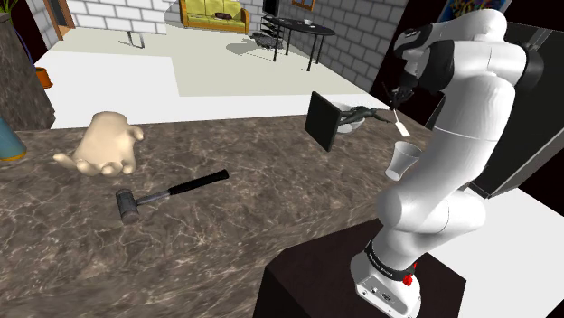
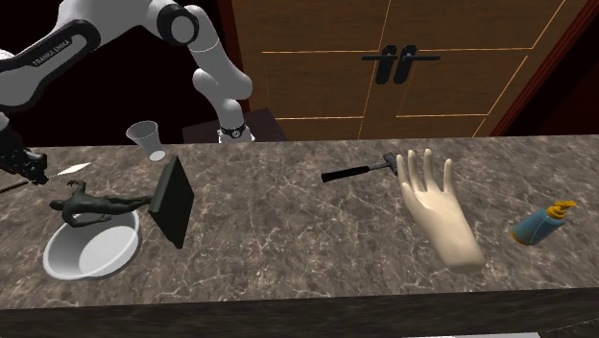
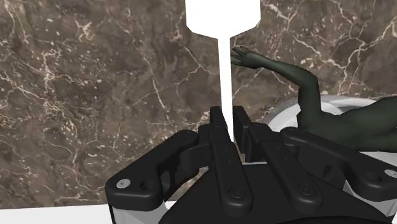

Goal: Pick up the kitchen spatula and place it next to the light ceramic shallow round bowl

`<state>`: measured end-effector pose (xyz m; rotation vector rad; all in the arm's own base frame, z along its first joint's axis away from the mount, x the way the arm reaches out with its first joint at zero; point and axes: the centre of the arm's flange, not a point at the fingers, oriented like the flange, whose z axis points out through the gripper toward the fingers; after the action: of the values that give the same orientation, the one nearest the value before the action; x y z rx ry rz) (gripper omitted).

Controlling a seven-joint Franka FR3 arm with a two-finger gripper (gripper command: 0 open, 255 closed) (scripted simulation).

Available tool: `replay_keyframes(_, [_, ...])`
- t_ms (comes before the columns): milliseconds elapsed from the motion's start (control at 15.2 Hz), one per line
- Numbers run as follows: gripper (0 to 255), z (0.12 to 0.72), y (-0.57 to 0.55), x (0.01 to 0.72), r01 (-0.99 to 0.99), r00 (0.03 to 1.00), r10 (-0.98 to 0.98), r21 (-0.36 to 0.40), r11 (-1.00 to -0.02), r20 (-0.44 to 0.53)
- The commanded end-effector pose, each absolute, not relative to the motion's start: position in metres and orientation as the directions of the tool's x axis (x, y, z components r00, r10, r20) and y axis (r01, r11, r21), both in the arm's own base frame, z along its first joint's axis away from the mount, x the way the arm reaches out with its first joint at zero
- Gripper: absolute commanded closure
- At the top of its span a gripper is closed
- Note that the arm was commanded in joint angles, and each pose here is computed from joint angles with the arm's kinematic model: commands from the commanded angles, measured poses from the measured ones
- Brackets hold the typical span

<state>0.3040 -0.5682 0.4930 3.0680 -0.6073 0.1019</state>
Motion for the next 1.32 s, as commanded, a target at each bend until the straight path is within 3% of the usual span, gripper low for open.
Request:
replay_keyframes(0, [255,0.493,-0.591,0.29,-0.379,0.923,-0.379,0.0,-0.925,0.066])
replay_keyframes(396, [255,0.493,-0.659,0.256,-0.379,0.923,-0.379,0.0,-0.925,0.066])
replay_keyframes(1254, [255,0.425,-0.659,0.256,-0.379,0.923,-0.379,0.0,-0.925,0.066])
